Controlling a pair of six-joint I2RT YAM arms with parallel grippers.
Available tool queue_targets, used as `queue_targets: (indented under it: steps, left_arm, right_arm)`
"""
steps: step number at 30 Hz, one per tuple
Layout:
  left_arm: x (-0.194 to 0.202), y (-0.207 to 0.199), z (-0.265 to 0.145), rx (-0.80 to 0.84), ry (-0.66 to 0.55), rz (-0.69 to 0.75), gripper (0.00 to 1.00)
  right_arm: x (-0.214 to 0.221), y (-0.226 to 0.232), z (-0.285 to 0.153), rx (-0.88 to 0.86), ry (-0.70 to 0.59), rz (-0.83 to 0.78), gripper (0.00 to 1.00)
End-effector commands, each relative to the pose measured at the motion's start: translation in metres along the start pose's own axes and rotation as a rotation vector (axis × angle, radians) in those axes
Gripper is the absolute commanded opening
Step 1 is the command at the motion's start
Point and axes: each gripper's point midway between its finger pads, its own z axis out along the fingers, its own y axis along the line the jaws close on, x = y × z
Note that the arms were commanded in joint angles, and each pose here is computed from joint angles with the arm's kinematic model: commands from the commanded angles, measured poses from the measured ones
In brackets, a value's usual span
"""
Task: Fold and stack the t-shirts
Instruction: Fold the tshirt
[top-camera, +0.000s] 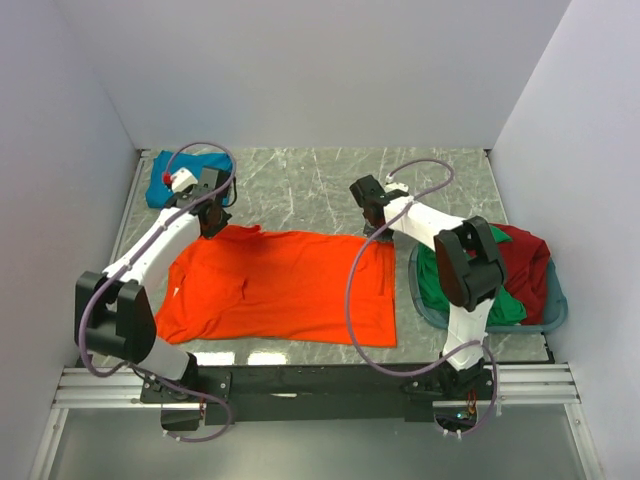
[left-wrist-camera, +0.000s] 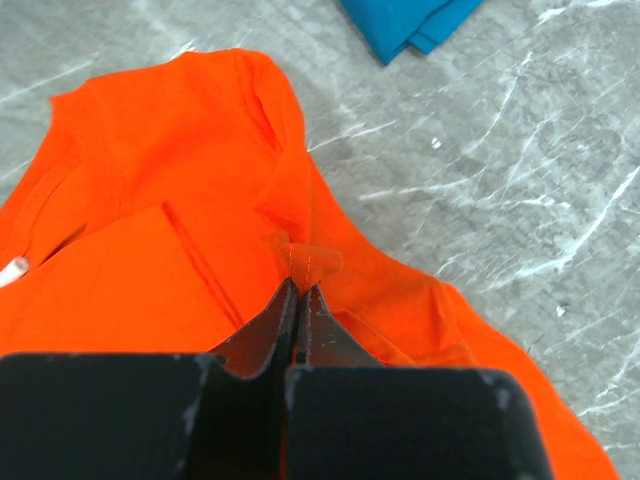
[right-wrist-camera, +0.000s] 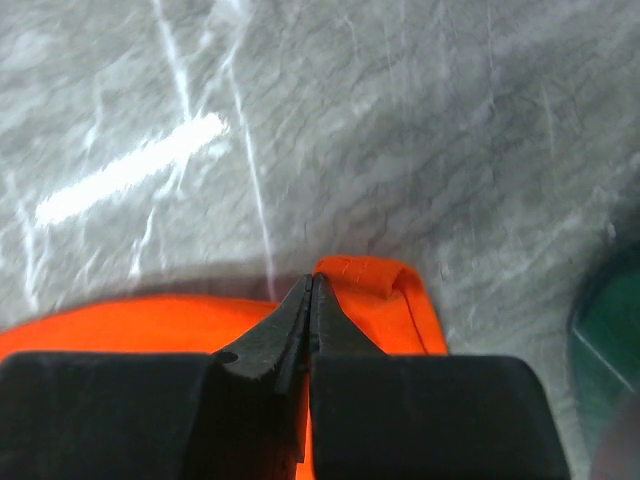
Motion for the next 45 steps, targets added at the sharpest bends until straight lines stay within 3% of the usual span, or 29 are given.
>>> queue_targets:
  steps: [1, 14, 27, 36, 45]
  left_arm:
    - [-0.004, 0.012, -0.014, -0.005, -0.029, -0.043, 0.00]
    - [0.029, 0.078, -0.040, -0.072, 0.020, -0.117, 0.00]
    - [0.030, 0.132, -0.082, -0.155, -0.002, -0.269, 0.00]
    - [0.050, 0.156, -0.092, -0.156, 0.036, -0.338, 0.00]
    - [0.092, 0.162, -0.089, -0.113, 0.164, -0.399, 0.00]
  right_arm:
    - [-0.015, 0.002, -0.028, -0.047, -0.090, 0.009, 0.00]
    - [-0.003, -0.009, -0.060, -0.075, -0.152, -0.042, 0.00]
    - [0.002, -0.011, -0.078, -0.145, -0.175, -0.111, 0.00]
    - [0.015, -0.012, -0.079, -0.177, -0.157, -0.153, 0.00]
    - [0.031, -0.016, -0.074, -0.205, -0.136, -0.176, 0.00]
